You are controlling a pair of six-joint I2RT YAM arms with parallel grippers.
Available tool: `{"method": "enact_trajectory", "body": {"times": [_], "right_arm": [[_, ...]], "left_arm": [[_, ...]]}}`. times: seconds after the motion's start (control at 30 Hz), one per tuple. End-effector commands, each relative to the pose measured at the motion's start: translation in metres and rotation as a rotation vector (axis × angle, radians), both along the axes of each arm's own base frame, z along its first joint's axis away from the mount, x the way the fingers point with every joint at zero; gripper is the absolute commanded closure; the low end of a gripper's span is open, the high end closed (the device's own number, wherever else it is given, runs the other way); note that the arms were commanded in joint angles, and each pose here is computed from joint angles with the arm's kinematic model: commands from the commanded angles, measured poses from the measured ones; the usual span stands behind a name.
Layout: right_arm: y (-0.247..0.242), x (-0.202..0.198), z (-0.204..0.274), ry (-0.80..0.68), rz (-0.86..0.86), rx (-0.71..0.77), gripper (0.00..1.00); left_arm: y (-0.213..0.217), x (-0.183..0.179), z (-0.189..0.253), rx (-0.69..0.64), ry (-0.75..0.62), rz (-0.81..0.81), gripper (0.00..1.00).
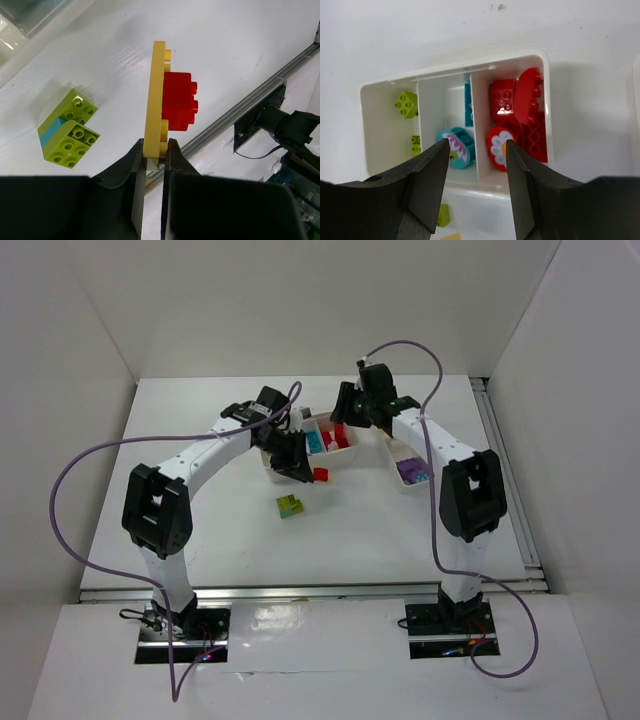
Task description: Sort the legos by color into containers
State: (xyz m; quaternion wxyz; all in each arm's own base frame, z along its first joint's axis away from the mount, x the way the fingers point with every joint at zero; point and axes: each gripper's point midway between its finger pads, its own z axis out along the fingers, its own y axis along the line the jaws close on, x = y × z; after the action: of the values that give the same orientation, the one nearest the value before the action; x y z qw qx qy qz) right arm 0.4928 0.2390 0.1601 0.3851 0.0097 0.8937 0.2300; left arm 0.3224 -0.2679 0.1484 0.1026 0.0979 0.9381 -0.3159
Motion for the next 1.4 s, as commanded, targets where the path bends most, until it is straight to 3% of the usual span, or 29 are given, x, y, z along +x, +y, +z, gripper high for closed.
{"method": "enact_trajectory", "body": {"times": [0.0,0.2,0.33,0.53,0.67,0.83,0.97,1.07,1.37], "right_arm": [[-0.011,-0.020,0.054,-0.119,-0.005,0.017,0.43],[-0.004,-0.077,0.064,-0.116,0.178,0.042,0.45],[-0.009,-0.123,0.045,-0.109,0.267,-0.006,0.42],[-0.008,-0.167,0.029,-0.108,0.334,-0.244,0.42],[-0.011,-0.178,0.030,-0.128,0.326,-0.311,0.39],[0.000,-0.175,0.026,-0.050,0.262,-0.169,0.33],[0.023,-0.172,0.032,0.041,0.261,0.086,0.33],[0.048,-0.168,0.048,0.015,0.290,0.250,0.33],[0.060,-0.153,0.026,0.091,0.249,0.314,0.33]], "left_arm": [[0.001,0.008,0.023,-0.018,-0.070,0.003,1.00],[-0.001,0.016,0.027,-0.016,-0.087,-0.014,1.00],[-0.004,0.009,0.020,-0.009,-0.028,-0.119,1.00],[0.015,0.026,-0.004,0.124,0.010,-0.137,1.00],[0.021,0.028,-0.001,0.162,0.013,-0.106,1.00],[0.020,0.025,0.003,0.138,-0.019,-0.107,1.00],[0.019,0.022,0.011,0.108,-0.052,-0.092,1.00],[0.014,0.020,0.020,0.065,-0.064,-0.085,1.00],[0.010,0.015,0.026,0.025,-0.065,-0.091,1.00]]}}
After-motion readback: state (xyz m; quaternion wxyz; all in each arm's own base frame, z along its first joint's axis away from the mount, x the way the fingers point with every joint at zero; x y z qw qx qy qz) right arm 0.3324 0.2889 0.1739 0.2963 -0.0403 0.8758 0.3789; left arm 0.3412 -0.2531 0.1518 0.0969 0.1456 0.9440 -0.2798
